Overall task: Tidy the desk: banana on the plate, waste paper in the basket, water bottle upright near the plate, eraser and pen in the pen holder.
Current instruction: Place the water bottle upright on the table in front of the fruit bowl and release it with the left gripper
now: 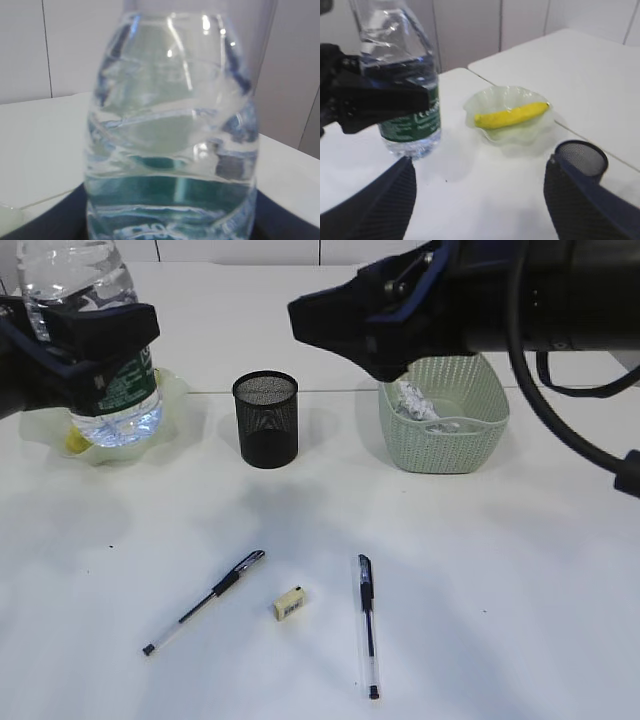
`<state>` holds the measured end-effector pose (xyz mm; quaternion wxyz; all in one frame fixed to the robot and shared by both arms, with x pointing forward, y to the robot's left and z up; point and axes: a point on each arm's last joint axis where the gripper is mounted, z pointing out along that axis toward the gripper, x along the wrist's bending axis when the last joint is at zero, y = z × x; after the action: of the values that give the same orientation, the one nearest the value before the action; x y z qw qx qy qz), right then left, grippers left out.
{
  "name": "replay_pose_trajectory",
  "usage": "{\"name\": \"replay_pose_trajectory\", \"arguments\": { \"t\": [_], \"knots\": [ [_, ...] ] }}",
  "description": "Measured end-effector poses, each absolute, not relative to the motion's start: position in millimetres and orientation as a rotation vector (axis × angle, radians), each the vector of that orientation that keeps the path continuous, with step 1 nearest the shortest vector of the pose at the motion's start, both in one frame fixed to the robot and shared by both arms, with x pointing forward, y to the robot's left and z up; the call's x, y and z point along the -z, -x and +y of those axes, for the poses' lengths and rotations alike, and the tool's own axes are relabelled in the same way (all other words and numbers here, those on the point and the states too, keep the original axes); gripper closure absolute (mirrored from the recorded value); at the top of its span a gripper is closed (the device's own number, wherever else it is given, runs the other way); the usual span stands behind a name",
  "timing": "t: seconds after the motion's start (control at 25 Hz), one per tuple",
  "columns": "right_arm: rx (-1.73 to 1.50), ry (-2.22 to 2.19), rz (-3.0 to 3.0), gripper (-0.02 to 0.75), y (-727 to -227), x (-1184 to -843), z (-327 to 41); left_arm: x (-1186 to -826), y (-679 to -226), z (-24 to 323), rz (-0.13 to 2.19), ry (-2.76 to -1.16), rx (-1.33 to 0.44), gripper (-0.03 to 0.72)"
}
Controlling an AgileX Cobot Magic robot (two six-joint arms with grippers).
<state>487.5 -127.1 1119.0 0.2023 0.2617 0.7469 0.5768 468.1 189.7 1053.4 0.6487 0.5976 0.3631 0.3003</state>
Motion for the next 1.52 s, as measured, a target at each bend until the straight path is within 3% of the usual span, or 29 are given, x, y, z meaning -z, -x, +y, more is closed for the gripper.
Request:
{"name": "replay_pose_trajectory", "arguments": {
  "t": [0.32, 0.84, 1.2, 1.52],
  "knots": [
    [-1.447, -1.1, 2.117, 0.15, -503, -1104, -161, -1047, -471, 196, 0.895, -1.407, -0.696, 0.295],
    [-0.788, -1.421, 2.179, 0.15, -506, -1072, -217, -1045, -472, 199, 0.919, -1.426, -0.72, 0.295],
    [-0.607, -1.517, 2.145, 0.15, -502, -1067, -229, -1034, -485, 219, 1.057, -1.409, -0.762, 0.295],
    [-0.602, -1.516, 2.147, 0.15, -502, -1067, -229, -1015, -498, 215, 1.075, -1.413, -0.737, 0.295]
  ]
}}
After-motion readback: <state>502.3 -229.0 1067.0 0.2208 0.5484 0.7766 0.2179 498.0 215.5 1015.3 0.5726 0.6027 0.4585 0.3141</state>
